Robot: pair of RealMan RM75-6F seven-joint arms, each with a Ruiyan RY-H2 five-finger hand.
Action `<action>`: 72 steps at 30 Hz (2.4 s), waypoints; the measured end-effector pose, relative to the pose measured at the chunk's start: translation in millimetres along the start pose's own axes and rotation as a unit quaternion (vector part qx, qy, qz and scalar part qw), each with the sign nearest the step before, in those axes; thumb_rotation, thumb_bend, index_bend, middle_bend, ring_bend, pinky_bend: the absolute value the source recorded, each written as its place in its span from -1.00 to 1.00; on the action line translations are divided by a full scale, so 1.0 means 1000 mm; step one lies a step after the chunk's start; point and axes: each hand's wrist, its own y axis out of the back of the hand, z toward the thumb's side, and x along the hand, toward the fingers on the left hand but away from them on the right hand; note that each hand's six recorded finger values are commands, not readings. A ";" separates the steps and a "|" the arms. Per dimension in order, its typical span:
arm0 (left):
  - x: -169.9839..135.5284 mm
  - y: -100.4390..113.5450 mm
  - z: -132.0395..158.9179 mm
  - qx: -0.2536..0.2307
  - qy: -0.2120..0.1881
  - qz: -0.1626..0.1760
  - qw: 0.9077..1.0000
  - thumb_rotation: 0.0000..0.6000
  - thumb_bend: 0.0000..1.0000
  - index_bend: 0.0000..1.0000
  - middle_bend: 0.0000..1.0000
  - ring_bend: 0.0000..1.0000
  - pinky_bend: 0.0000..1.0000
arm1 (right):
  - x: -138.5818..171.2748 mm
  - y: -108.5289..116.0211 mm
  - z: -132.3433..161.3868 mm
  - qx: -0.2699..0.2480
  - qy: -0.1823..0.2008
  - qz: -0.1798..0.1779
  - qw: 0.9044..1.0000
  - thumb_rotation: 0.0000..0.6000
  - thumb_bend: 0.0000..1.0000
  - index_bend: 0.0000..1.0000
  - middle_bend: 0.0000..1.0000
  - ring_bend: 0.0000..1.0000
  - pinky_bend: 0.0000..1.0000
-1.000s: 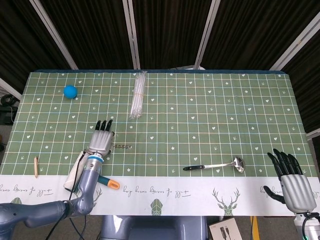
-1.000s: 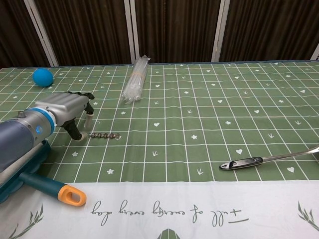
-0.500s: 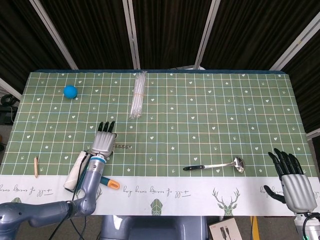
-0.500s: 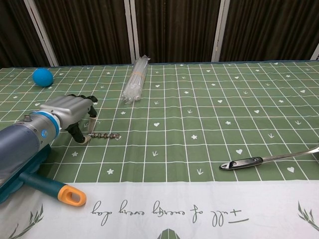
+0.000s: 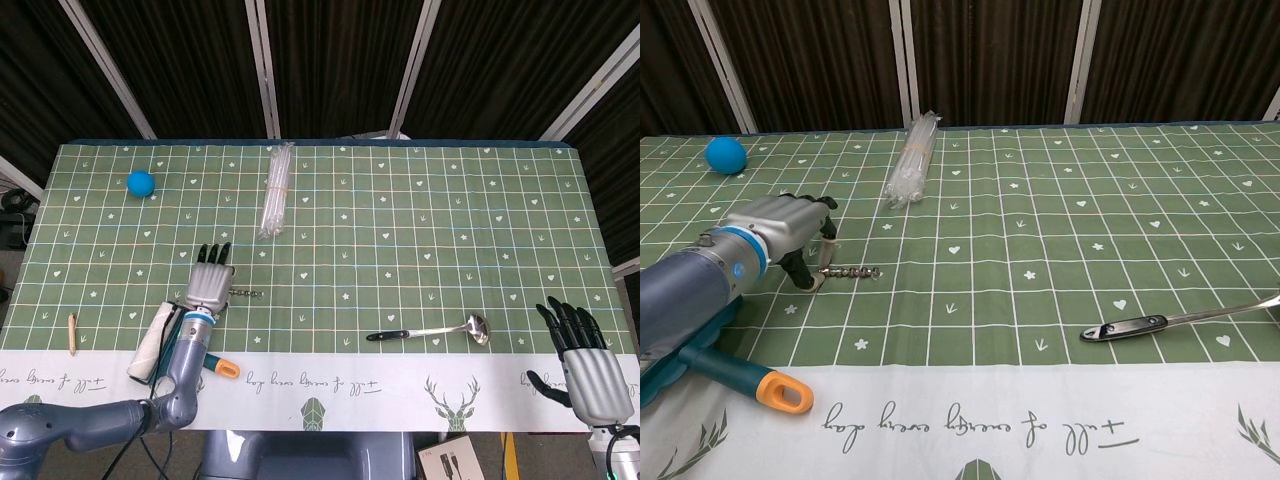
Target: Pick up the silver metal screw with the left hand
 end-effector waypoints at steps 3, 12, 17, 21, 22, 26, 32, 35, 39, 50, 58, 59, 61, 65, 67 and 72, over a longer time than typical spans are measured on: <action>-0.001 0.002 0.001 0.004 -0.003 0.004 1.000 1.00 -0.17 0.14 -1.00 -1.00 -1.00 | 0.000 0.001 0.000 -0.002 0.000 -0.002 1.000 1.00 -0.82 -0.93 -1.00 -1.00 -0.89; -0.003 0.017 -0.002 0.023 -0.012 0.027 0.999 1.00 -0.11 0.17 -1.00 -1.00 -1.00 | 0.000 0.002 0.000 -0.003 0.000 -0.007 1.000 1.00 -0.82 -0.93 -1.00 -1.00 -0.89; -0.002 0.032 -0.008 0.051 -0.017 0.049 0.997 1.00 -0.11 0.19 -1.00 -1.00 -1.00 | 0.000 0.002 0.000 -0.002 -0.001 -0.007 1.000 1.00 -0.82 -0.93 -1.00 -1.00 -0.89; -0.002 0.046 -0.012 0.113 -0.033 0.086 0.989 1.00 -0.11 0.21 -1.00 -1.00 -1.00 | 0.000 0.002 -0.001 -0.001 -0.001 -0.008 1.000 1.00 -0.82 -0.93 -1.00 -1.00 -0.89; -0.002 0.049 -0.013 0.131 -0.038 0.097 0.986 1.00 -0.11 0.22 -1.00 -1.00 -1.00 | 0.000 0.002 -0.001 -0.001 -0.002 -0.008 1.000 1.00 -0.82 -0.93 -1.00 -1.00 -0.89; -0.001 0.070 -0.027 0.209 -0.051 0.145 0.966 1.00 -0.11 0.23 -1.00 -1.00 -1.00 | 0.000 0.002 -0.001 0.000 -0.002 -0.008 1.000 1.00 -0.82 -0.93 -1.00 -1.00 -0.89; 0.004 0.096 -0.053 0.286 -0.048 0.188 0.938 1.00 -0.11 0.22 -1.00 -1.00 -1.00 | 0.000 0.001 -0.001 0.001 -0.002 -0.006 1.000 1.00 -0.82 -0.93 -1.00 -1.00 -0.89; 0.007 0.104 -0.064 0.303 -0.045 0.198 0.931 1.00 -0.11 0.22 -1.00 -1.00 -1.00 | 0.000 0.001 -0.001 0.001 -0.002 -0.006 1.000 1.00 -0.82 -0.93 -1.00 -1.00 -0.89; 0.009 0.108 -0.073 0.315 -0.041 0.202 0.926 1.00 -0.11 0.23 -1.00 -1.00 -1.00 | 0.000 0.001 0.000 0.001 -0.002 -0.006 1.000 1.00 -0.82 -0.93 -1.00 -1.00 -0.89; 0.013 0.099 -0.086 0.314 -0.032 0.188 0.930 1.00 -0.11 0.23 -1.00 -1.00 -1.00 | -0.001 0.000 0.001 0.001 -0.003 -0.004 1.000 1.00 -0.82 -0.93 -1.00 -1.00 -0.89; 0.017 0.088 -0.083 0.318 -0.036 0.181 0.930 1.00 -0.11 0.23 -1.00 -1.00 -1.00 | -0.002 -0.001 0.002 0.001 -0.001 -0.004 1.000 1.00 -0.82 -0.93 -1.00 -1.00 -0.89; 0.018 0.087 -0.083 0.319 -0.035 0.180 0.930 1.00 -0.10 0.24 -1.00 -1.00 -1.00 | -0.002 -0.001 0.002 0.000 -0.001 -0.004 1.000 1.00 -0.82 -0.93 -1.00 -1.00 -0.89; 0.020 0.085 -0.084 0.321 -0.032 0.178 0.930 1.00 -0.11 0.24 -1.00 -1.00 -1.00 | -0.002 0.000 0.001 -0.001 0.000 -0.004 1.000 1.00 -0.81 -0.93 -1.00 -1.00 -0.89; 0.024 0.082 -0.087 0.323 -0.022 0.172 0.930 1.00 -0.11 0.24 -1.00 -1.00 -1.00 | -0.003 -0.001 0.001 -0.002 0.000 -0.004 1.000 1.00 -0.82 -0.93 -1.00 -1.00 -0.89; 0.026 0.080 -0.089 0.323 -0.018 0.168 0.931 1.00 -0.11 0.24 -1.00 -1.00 -1.00 | -0.003 0.000 0.001 -0.002 0.001 -0.004 1.000 1.00 -0.82 -0.93 -1.00 -1.00 -0.89; 0.030 0.073 -0.091 0.322 -0.014 0.160 0.933 1.00 -0.11 0.24 -1.00 -1.00 -1.00 | -0.003 -0.001 0.000 -0.002 -0.001 -0.002 1.000 1.00 -0.81 -0.93 -1.00 -1.00 -0.89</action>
